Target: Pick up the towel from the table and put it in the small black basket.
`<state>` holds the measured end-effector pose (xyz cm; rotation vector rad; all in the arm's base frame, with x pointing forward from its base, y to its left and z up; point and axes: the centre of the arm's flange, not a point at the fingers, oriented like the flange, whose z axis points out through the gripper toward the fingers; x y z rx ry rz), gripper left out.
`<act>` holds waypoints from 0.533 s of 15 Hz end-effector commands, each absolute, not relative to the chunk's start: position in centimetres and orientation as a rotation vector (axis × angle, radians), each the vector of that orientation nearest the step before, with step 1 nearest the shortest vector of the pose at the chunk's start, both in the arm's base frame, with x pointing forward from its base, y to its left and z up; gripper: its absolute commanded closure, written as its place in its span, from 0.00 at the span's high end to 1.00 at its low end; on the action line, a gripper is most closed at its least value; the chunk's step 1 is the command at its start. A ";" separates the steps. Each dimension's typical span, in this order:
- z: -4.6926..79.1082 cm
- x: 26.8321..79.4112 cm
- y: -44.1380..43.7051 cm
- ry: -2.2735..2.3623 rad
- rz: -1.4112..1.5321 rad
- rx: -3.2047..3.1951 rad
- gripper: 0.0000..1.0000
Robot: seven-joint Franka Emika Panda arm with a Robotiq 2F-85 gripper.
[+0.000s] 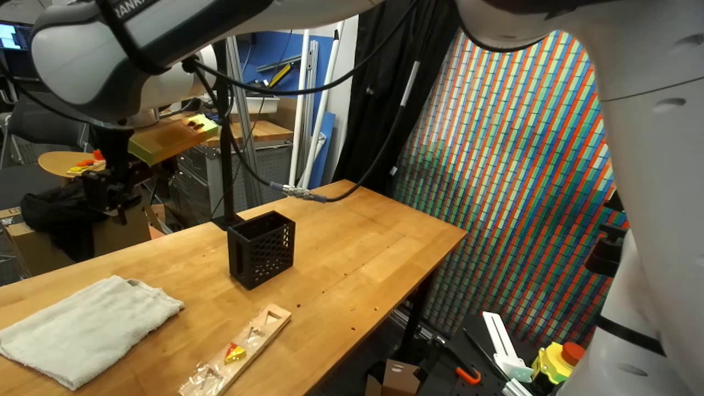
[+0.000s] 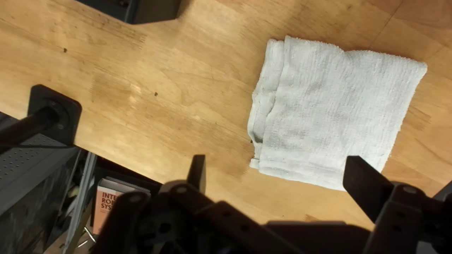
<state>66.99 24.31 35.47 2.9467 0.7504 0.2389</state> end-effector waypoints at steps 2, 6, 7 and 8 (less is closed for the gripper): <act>32.5 71.0 27.1 0.869 0.289 2.960 1.00; 28.5 71.7 29.6 0.921 0.320 3.002 1.00; 27.5 71.7 30.3 0.933 0.325 3.017 1.00; 26.5 71.6 30.9 0.940 0.325 3.034 1.00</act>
